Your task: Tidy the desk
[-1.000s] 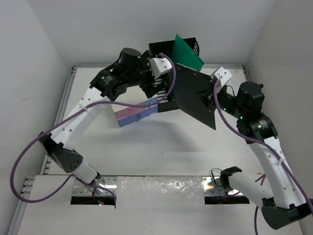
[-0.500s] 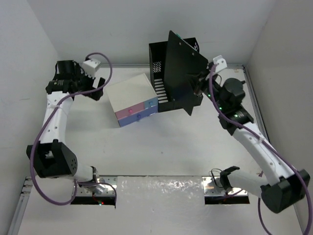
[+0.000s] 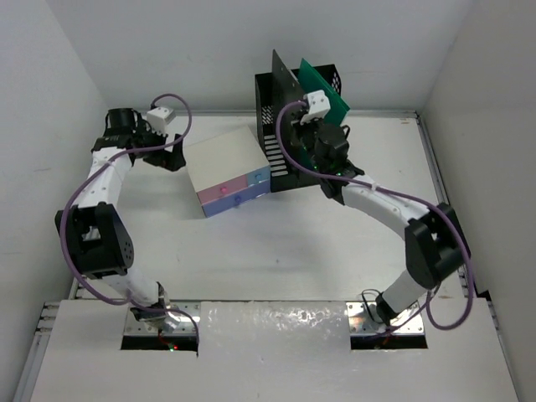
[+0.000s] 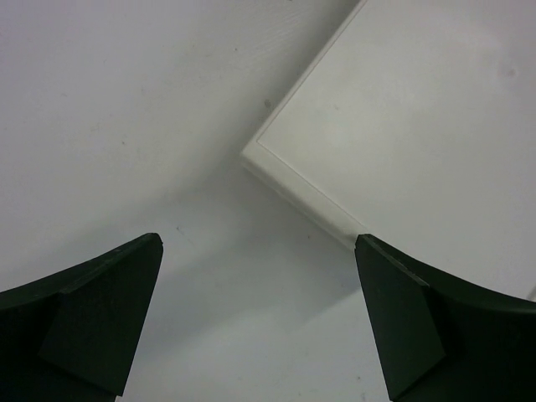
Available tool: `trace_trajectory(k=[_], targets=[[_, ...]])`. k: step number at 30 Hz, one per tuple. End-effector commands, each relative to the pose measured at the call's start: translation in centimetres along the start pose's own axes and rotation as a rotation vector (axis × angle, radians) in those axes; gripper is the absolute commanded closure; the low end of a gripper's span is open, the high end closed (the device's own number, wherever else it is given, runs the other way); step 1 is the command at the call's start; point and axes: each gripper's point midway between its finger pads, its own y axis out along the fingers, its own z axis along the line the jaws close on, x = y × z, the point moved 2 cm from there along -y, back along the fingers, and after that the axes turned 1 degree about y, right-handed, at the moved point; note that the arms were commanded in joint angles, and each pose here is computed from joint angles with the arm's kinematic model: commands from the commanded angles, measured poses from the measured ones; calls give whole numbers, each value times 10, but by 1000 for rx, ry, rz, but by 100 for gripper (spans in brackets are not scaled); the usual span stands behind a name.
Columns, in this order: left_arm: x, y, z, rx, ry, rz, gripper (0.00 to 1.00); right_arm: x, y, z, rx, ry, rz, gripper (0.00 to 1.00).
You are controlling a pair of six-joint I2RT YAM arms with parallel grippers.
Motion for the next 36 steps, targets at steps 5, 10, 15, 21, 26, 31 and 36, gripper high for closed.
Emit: trace_trajectory(k=[5,10,15,21,26,31,36], targets=[[6,33,10,-57,-24,-37,4,61,36,10,-52,9,-335,100],[12,54,23,-66,-54,-40,8,56,47,32,-49,12,-422,100],[37,64,39,-47,-67,-91,9,7,50,42,-98,38,-403,100],[66,63,54,-18,-60,-140,10,-36,44,38,-132,11,-297,99],[116,17,57,38,26,-245,8,-30,44,49,-43,-104,-152,47],[131,-37,31,52,150,-294,4,-13,21,49,16,-134,16,27],[95,-56,8,33,202,-217,2,21,-40,33,44,-146,62,11]])
